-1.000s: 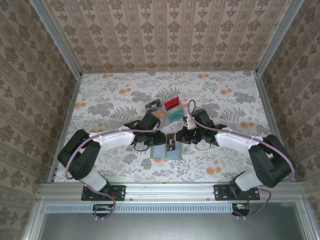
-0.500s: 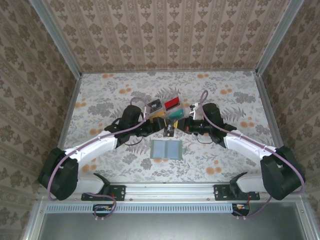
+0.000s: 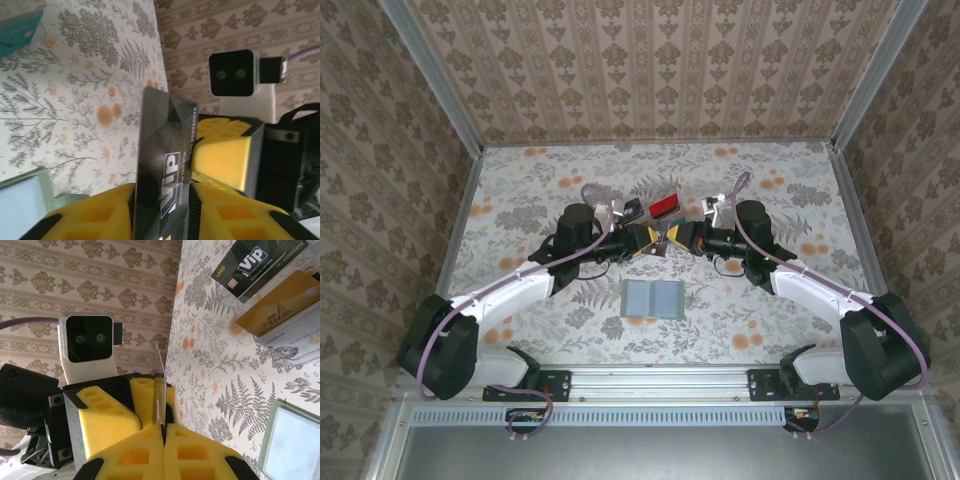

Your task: Take the credit cards out of the card holder

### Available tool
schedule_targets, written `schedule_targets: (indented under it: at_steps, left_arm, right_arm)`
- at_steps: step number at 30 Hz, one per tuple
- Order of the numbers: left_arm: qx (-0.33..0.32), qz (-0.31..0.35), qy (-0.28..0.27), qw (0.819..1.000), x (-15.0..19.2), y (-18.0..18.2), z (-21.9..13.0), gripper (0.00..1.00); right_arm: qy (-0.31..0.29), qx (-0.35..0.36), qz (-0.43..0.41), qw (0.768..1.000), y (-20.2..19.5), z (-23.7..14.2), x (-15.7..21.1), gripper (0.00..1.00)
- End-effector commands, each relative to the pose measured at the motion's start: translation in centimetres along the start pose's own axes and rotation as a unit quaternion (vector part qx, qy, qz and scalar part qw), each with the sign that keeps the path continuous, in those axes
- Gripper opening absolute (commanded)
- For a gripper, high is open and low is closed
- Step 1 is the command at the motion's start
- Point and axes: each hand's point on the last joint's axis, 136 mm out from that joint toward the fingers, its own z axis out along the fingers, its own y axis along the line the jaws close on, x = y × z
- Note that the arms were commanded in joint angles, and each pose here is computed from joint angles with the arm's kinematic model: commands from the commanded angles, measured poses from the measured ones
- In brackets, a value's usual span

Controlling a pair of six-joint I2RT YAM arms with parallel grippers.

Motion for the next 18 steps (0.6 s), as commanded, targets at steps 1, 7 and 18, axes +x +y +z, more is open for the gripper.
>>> schedule_targets:
  at_steps: [1,7,18]
  left_arm:
    - [0.046,0.015,0.003,0.999,-0.4,-2.3,-0.1,0.21]
    - [0.043,0.012,-0.004,0.999,-0.9,-2.1,-0.6,0.00]
    - [-0.173,0.145,-0.014,0.974,-2.0,2.3,-4.0,0.00]
  right_arm:
    - [0.002,-0.021,-0.003,1.000,0.9,-0.5,0.1,0.00]
    - [0.002,-0.011,0.002,1.000,0.3,-0.6,0.2,0.02]
    - [-0.008,0.174,-0.037,0.984,-4.4,-3.8,0.8,0.90]
